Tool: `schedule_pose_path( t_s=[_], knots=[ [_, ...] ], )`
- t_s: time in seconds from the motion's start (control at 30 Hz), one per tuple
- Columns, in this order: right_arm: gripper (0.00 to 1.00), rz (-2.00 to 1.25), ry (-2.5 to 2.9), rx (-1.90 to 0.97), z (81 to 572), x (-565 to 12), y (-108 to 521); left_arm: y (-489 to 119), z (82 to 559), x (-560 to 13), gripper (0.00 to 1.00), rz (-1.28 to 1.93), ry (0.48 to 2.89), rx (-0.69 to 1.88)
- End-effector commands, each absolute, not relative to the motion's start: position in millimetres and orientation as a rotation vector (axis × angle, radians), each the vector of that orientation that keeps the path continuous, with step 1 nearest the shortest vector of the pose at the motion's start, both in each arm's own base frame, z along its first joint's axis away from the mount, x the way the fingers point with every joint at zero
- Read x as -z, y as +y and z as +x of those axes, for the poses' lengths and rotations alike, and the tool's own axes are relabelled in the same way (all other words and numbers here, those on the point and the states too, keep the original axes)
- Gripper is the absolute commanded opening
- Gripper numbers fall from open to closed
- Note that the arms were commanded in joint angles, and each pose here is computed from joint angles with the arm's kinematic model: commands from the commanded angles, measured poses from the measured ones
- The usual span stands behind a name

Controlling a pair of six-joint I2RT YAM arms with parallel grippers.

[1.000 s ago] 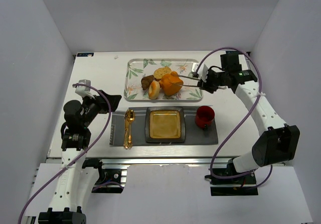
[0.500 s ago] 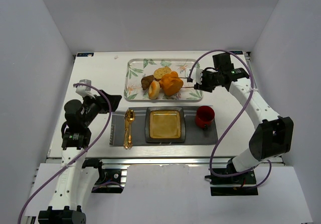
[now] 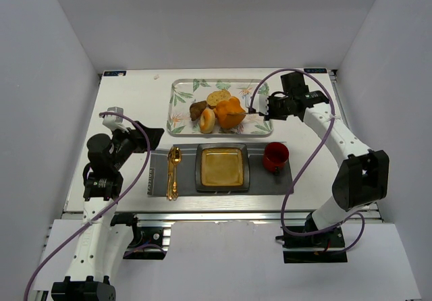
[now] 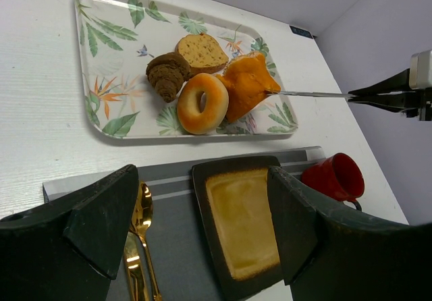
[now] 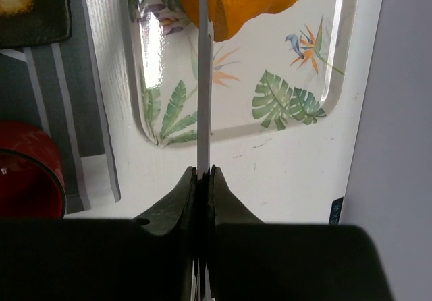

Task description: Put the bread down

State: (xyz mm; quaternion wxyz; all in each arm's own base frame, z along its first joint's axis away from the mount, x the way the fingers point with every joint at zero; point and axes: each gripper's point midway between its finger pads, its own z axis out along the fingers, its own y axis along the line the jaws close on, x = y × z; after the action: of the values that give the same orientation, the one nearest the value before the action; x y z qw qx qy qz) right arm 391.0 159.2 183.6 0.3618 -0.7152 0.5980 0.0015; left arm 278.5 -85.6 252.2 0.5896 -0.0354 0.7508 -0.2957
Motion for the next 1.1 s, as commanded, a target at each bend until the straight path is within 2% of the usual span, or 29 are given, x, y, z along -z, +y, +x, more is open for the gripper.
schedule_pose_path(
  t_s=[0.0, 0.1, 0.33, 0.53, 0.83, 1.07],
  knots=[
    [0.03, -1.831, 1.506, 0.008, 389, -202, 162, -86, 276, -254, 0.86, -0.07, 1.738, 0.685],
    [0.0, -1.76, 1.49, 0.011, 386, -219, 162, -86, 276, -255, 0.86, -0.071, 1.735, 0.687],
    [0.0, -1.628, 1.433, -0.001, 367, -264, 164, -88, 277, -258, 0.86, -0.068, 1.725, 0.703],
    [0.0, -1.633, 1.421, -0.118, 325, -275, 166, -88, 275, -259, 0.86, -0.067, 1.722, 0.71],
    [0.0, -1.747, 1.432, -0.394, 221, -234, 170, -88, 272, -258, 0.86, -0.068, 1.719, 0.709],
    [0.02, -1.763, 1.483, -0.442, 198, -198, 170, -89, 272, -257, 0.86, -0.071, 1.72, 0.719]
  ],
)
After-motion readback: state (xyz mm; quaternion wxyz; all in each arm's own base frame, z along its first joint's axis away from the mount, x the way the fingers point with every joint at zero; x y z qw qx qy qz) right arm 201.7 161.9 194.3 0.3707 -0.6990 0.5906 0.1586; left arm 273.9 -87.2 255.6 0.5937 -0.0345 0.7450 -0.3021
